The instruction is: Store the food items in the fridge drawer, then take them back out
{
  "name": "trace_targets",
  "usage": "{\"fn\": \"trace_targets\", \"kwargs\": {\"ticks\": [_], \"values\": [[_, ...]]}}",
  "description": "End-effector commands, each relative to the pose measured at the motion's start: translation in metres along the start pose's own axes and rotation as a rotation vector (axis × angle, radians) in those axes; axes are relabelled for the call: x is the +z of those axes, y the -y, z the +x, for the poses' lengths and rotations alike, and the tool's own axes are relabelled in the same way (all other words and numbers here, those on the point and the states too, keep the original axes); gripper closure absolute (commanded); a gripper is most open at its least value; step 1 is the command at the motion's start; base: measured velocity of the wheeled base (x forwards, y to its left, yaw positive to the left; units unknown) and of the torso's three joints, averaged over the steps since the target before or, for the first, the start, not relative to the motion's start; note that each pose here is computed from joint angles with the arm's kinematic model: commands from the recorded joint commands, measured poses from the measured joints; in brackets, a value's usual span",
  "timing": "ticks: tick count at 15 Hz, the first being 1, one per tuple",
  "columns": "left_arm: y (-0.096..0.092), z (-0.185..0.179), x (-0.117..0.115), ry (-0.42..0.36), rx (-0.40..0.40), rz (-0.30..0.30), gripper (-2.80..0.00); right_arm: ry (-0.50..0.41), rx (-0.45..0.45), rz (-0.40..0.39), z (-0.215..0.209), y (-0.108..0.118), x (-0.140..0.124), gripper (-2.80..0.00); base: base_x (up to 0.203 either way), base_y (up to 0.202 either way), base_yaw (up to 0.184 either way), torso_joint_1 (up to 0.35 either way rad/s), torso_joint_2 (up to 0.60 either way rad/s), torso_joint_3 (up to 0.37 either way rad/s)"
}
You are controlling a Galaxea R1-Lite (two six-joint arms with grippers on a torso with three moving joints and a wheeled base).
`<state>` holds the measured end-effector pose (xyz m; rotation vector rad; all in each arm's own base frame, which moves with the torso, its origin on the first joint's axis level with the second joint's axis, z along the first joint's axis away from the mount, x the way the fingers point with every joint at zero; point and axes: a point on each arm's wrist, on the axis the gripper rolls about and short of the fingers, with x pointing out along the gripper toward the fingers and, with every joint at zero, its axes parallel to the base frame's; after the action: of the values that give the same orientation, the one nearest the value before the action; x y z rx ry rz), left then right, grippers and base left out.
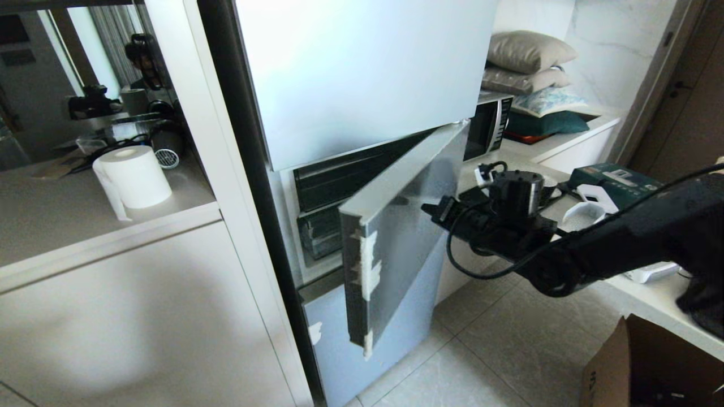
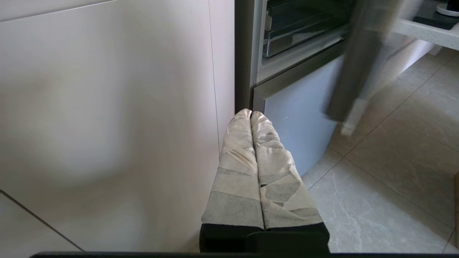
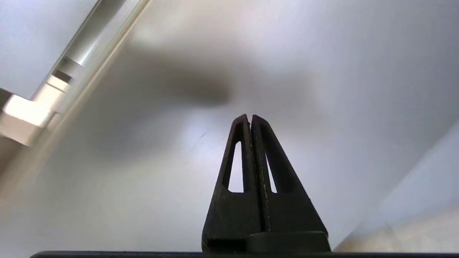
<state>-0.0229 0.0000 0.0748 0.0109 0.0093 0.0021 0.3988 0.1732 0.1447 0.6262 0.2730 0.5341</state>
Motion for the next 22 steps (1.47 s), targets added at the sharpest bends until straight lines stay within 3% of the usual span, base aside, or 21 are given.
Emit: {"fn": "trace_targets", "kwargs": {"ticks": [1, 4, 7, 10, 14, 17, 19, 22], "values": [[0.0, 0.0, 0.0, -0.003, 0.001, 0.001, 0.0, -0.023, 0.058, -0.075, 0.052, 0.019, -0.027, 0.0, 0.0, 0.0, 0.0, 0.0, 0.0, 0.0], [0.0, 0.0, 0.0, -0.001, 0.001, 0.0, 0.0, 0.018, 0.137, -0.137, 0.09, 0.028, -0.035, 0.0, 0.0, 0.0, 0.0, 0.0, 0.0, 0.0], [0.0, 0.0, 0.0, -0.001, 0.001, 0.0, 0.0, 0.037, 0.198, -0.159, 0.1, 0.025, -0.035, 0.0, 0.0, 0.0, 0.0, 0.0, 0.0, 0.0], [0.0, 0.0, 0.0, -0.001, 0.001, 0.0, 0.0, 0.112, 0.266, -0.184, 0.116, 0.027, -0.034, 0.0, 0.0, 0.0, 0.0, 0.0, 0.0, 0.0], [0.0, 0.0, 0.0, -0.001, 0.001, 0.0, 0.0, 0.11, 0.261, -0.187, 0.118, 0.027, -0.04, 0.0, 0.0, 0.0, 0.0, 0.0, 0.0, 0.0], [0.0, 0.0, 0.0, -0.003, 0.001, 0.0, 0.0, 0.079, 0.23, -0.183, 0.081, -0.002, -0.026, 0.0, 0.0, 0.0, 0.0, 0.0, 0.0, 0.0], [0.0, 0.0, 0.0, -0.001, 0.001, 0.0, 0.0, 0.045, 0.212, -0.212, 0.034, -0.021, -0.02, 0.0, 0.0, 0.0, 0.0, 0.0, 0.0, 0.0], [0.0, 0.0, 0.0, -0.001, 0.001, 0.0, 0.0, 0.016, 0.186, -0.295, -0.058, -0.034, -0.024, 0.0, 0.0, 0.0, 0.0, 0.0, 0.0, 0.0]]}}
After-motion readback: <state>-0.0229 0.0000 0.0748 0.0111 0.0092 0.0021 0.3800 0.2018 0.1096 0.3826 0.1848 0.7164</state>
